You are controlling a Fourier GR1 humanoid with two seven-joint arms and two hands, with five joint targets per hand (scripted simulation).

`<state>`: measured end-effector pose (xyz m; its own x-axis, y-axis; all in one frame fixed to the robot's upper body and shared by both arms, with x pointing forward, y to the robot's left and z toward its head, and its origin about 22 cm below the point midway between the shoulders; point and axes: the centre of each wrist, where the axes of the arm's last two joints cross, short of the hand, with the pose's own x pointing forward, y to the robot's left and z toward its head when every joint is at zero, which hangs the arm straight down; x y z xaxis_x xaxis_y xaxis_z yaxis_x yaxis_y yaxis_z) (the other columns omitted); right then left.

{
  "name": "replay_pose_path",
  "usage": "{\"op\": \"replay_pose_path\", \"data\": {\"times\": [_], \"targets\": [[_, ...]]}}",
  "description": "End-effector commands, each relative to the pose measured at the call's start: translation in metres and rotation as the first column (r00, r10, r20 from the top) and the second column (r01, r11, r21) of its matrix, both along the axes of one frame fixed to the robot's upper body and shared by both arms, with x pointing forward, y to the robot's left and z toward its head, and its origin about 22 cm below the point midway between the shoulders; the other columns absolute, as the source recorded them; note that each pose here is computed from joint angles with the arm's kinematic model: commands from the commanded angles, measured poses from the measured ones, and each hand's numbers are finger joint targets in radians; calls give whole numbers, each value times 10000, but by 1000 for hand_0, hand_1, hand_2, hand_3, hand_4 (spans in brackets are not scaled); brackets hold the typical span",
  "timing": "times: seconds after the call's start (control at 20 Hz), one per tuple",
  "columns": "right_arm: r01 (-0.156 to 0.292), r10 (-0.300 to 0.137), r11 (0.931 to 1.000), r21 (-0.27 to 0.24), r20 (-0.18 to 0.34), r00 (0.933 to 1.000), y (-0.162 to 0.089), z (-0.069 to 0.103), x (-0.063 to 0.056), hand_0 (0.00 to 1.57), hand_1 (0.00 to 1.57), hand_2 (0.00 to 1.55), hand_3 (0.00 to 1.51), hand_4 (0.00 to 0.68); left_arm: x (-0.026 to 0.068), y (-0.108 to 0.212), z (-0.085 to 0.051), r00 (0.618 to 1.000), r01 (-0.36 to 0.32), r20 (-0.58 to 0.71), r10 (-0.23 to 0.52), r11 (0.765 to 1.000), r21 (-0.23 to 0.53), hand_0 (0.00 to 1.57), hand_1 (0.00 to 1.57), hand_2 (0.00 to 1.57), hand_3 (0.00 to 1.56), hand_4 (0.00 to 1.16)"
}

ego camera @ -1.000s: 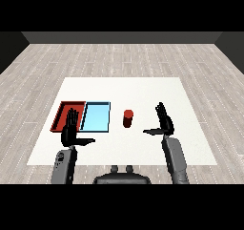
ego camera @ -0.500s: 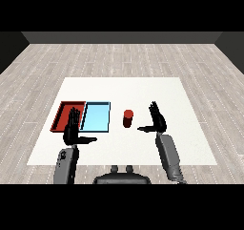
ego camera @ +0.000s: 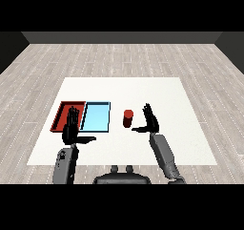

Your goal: Pick the red can and put it in the red box

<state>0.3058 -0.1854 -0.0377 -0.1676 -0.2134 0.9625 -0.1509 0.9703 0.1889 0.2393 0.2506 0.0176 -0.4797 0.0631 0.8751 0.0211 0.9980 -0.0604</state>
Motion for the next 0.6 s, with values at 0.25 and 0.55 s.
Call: {"op": "replay_pose_path", "data": {"times": [0.25,0.55], "targets": [[-71,78,9995,294,-232,9997,351,-206,-21,0,0,0,0,0,107,162,-101,10000,74,-30,-75,9994,-329,0,0,0,0,0],[-111,145,9980,619,-555,9984,392,-156,190,0,0,0,0,0,-85,-124,-18,9999,161,24,-161,9999,-60,0,0,0,0,0]]}}
